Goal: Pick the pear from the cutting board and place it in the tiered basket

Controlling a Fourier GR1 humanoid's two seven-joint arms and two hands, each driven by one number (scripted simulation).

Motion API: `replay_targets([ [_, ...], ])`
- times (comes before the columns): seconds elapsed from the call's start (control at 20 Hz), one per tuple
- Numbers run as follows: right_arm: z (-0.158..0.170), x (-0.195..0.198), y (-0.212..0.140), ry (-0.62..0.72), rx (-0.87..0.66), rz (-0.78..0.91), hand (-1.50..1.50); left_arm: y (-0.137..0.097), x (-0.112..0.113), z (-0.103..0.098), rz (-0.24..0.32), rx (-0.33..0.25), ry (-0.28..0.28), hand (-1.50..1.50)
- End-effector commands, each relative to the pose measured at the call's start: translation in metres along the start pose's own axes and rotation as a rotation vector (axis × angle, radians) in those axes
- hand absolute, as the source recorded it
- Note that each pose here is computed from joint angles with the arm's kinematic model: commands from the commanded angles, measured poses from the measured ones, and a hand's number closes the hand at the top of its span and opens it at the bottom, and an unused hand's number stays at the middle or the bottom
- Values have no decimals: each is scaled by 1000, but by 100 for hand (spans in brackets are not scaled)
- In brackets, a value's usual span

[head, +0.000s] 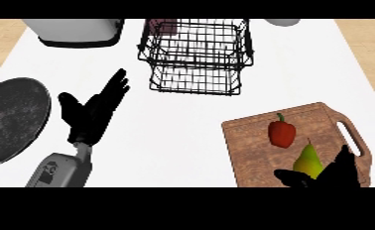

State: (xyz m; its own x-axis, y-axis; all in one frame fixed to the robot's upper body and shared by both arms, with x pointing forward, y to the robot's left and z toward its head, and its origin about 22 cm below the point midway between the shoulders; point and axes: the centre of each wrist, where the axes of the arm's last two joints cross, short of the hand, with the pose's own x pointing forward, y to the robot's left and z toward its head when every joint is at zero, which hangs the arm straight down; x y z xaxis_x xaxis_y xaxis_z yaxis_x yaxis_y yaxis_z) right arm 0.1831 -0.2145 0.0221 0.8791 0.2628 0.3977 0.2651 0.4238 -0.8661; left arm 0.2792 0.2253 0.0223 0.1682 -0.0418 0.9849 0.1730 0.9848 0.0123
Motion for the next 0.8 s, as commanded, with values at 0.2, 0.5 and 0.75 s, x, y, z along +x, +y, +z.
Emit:
replay_targets([
  [0.2,-17,-8,10,215,10,-28,-150,-11,-2,5,18,5,-3,0],
  [0.5,-12,-8,30,203,20,-41,-150,-13,6,-9,13,-4,3,0],
  [0.75,-36,-14,11,197,37,-63,-150,17,2,-5,-4,1,-5,0],
])
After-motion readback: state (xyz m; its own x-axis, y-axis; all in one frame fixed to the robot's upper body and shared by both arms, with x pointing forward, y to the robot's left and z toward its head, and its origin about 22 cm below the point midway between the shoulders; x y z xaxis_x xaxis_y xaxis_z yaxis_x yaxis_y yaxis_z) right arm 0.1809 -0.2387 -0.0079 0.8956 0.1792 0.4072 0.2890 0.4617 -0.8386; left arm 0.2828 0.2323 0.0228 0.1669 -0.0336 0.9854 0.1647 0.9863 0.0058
